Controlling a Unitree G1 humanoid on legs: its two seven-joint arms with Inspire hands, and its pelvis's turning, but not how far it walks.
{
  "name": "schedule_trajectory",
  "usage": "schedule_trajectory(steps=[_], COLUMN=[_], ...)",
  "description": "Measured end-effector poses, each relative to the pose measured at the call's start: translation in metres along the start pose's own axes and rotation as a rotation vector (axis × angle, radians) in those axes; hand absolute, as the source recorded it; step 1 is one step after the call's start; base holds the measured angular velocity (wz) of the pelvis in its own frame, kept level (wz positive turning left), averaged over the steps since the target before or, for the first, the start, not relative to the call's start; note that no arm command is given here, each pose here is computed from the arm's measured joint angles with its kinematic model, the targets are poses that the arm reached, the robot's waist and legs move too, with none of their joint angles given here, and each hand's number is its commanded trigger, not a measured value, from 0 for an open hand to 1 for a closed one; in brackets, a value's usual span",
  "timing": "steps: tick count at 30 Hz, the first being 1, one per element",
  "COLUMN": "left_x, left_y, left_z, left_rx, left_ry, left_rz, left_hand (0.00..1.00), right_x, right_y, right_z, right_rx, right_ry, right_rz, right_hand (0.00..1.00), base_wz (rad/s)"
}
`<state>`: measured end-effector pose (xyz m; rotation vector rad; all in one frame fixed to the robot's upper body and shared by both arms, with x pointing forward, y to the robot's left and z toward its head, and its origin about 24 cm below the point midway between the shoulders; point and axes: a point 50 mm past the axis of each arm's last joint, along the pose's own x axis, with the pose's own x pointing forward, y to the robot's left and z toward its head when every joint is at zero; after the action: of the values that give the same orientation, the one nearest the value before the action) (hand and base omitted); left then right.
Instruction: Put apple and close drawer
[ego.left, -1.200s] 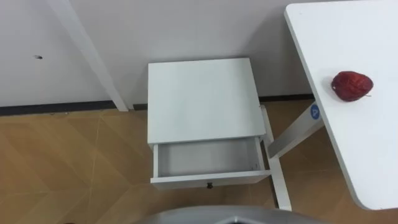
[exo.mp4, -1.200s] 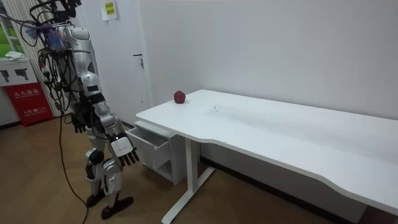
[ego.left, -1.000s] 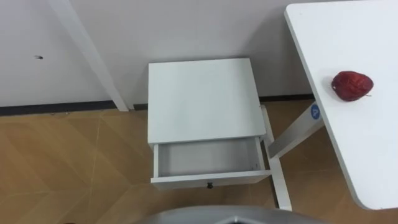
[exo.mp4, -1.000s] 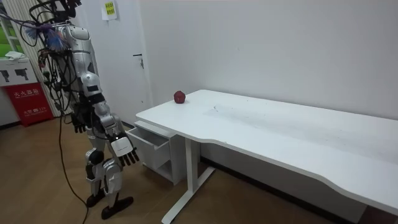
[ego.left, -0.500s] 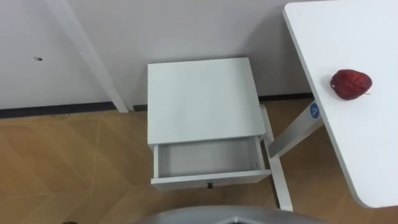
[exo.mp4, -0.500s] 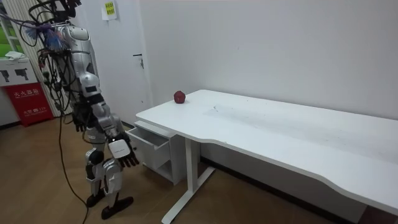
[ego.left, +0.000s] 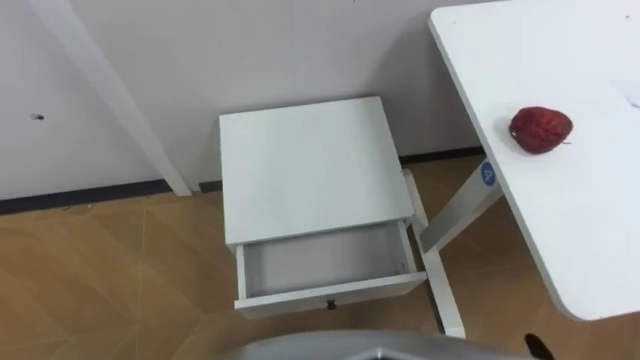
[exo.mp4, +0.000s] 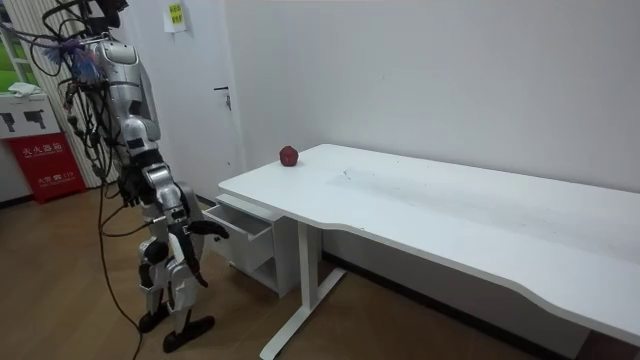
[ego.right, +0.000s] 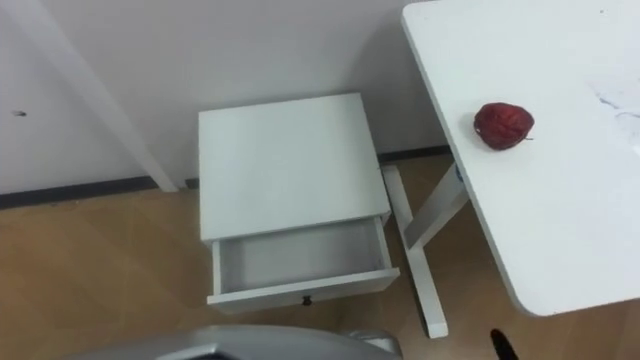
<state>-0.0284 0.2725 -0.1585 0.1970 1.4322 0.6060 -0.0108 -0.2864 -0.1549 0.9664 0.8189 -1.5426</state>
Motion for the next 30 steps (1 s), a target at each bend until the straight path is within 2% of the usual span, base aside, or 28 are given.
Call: schedule_trajectory(steps=[9, 17, 25, 30], left_x=[0.0, 0.001, 0.0, 0.0], left_y=[0.007, 0.007, 0.012, 0.012], left_z=[0.0, 0.01, 0.013, 0.012], left_rx=[-0.006, -0.01, -0.016, -0.012], left_ry=[-0.014, -0.067, -0.114, -0.114], left_rz=[0.023, 0.018, 0.027, 0.019], left_hand=[0.0, 0.0, 0.0, 0.0], right_x=[-0.008, -0.022, -0.061, -0.076], right_y=[0.036, 0.054, 0.089, 0.093], right_z=[0.025, 0.055, 0.107, 0.124], right_rx=[0.125, 0.234, 0.342, 0.337], right_ry=[-0.113, -0.239, -0.449, -0.563], right_rz=[0.018, -0.026, 0.075, 0.064], right_hand=[0.0, 0.0, 0.0, 0.0], base_wz=[0.01, 0.0, -0.02, 0.0])
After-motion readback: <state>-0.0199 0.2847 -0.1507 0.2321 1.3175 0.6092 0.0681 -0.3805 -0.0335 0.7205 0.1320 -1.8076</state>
